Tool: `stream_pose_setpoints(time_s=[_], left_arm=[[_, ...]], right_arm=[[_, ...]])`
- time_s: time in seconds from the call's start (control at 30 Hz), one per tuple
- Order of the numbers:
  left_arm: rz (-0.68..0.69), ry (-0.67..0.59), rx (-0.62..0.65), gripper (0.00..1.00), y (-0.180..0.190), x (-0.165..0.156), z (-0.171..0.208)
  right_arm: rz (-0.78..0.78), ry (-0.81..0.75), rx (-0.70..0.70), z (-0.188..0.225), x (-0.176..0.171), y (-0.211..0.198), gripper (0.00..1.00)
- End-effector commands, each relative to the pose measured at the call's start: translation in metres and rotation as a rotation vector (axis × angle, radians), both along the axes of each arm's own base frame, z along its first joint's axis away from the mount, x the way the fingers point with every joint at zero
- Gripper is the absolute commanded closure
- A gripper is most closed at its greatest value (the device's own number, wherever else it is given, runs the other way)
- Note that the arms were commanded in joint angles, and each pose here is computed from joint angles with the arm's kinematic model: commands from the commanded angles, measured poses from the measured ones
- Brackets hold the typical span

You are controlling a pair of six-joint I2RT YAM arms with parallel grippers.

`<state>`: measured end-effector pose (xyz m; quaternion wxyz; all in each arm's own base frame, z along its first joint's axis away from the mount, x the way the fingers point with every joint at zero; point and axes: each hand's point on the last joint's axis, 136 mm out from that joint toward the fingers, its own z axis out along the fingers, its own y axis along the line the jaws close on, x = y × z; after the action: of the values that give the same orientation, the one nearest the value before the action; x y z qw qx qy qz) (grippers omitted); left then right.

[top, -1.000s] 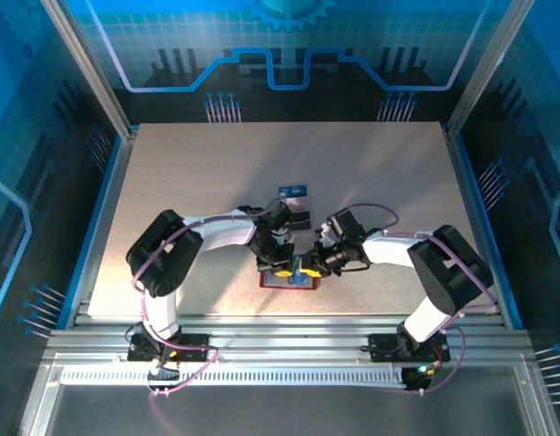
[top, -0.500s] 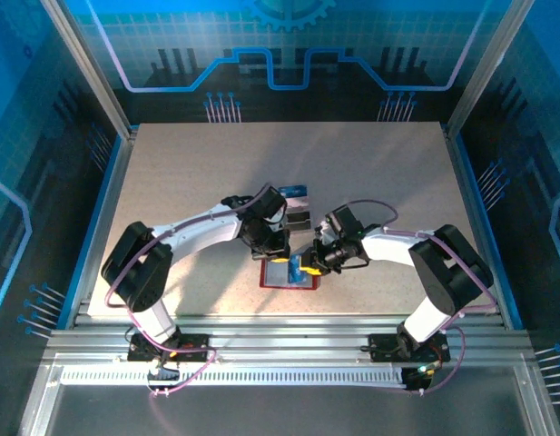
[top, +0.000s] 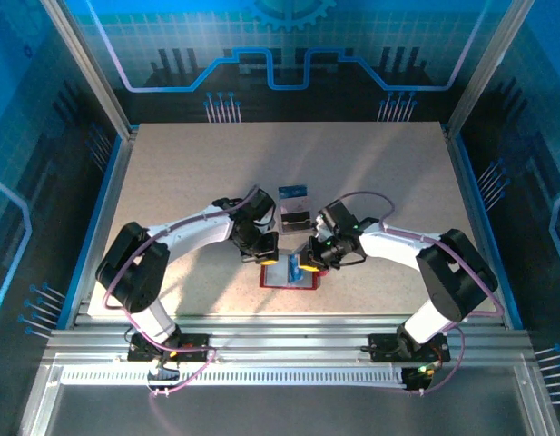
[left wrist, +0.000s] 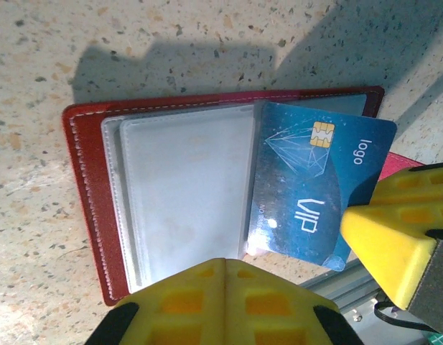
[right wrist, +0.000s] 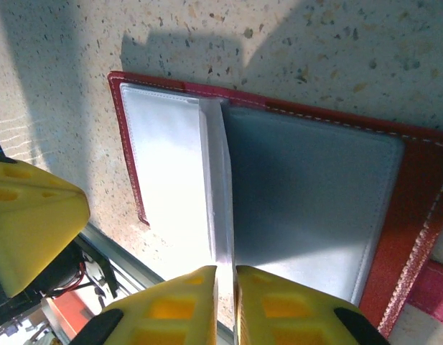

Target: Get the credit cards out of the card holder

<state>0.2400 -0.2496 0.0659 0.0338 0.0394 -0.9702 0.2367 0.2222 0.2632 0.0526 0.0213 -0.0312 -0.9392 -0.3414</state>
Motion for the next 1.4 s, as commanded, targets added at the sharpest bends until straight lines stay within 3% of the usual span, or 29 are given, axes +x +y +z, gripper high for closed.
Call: stream_pose_setpoints(time_s=[0.0, 0.43, 0.7, 0.9, 1.13, 1.37], left_arm=[[-0.004, -0.003, -0.007, 0.97, 0.009, -0.005, 0.005], [0.032, -0.016, -0.017, 0.97, 0.025, 0.001, 0.008], [0.075, -0.016, -0.025, 0.97, 0.037, 0.006, 0.005], [0.084, 0.001, -0.014, 0.97, 0.045, 0.005, -0.004], [0.086, 0.008, 0.006, 0.97, 0.051, 0.001, -0.012], [0.093, 0.017, 0.006, 0.97, 0.056, -0.004, -0.016]], right_arm=[[0.022, -0.005, -0.045, 0.002, -0.002, 0.001, 0.88], [0.017, -0.022, -0.054, 0.013, -0.003, -0.003, 0.95], [0.049, -0.122, -0.025, 0.050, 0.009, -0.012, 1.00], [0.340, -0.300, -0.045, 0.074, 0.014, -0.016, 1.00], [0.777, -0.491, -0.234, 0.084, 0.021, -0.040, 1.00], [1.135, -0.658, -0.296, 0.104, 0.029, -0.048, 1.00]])
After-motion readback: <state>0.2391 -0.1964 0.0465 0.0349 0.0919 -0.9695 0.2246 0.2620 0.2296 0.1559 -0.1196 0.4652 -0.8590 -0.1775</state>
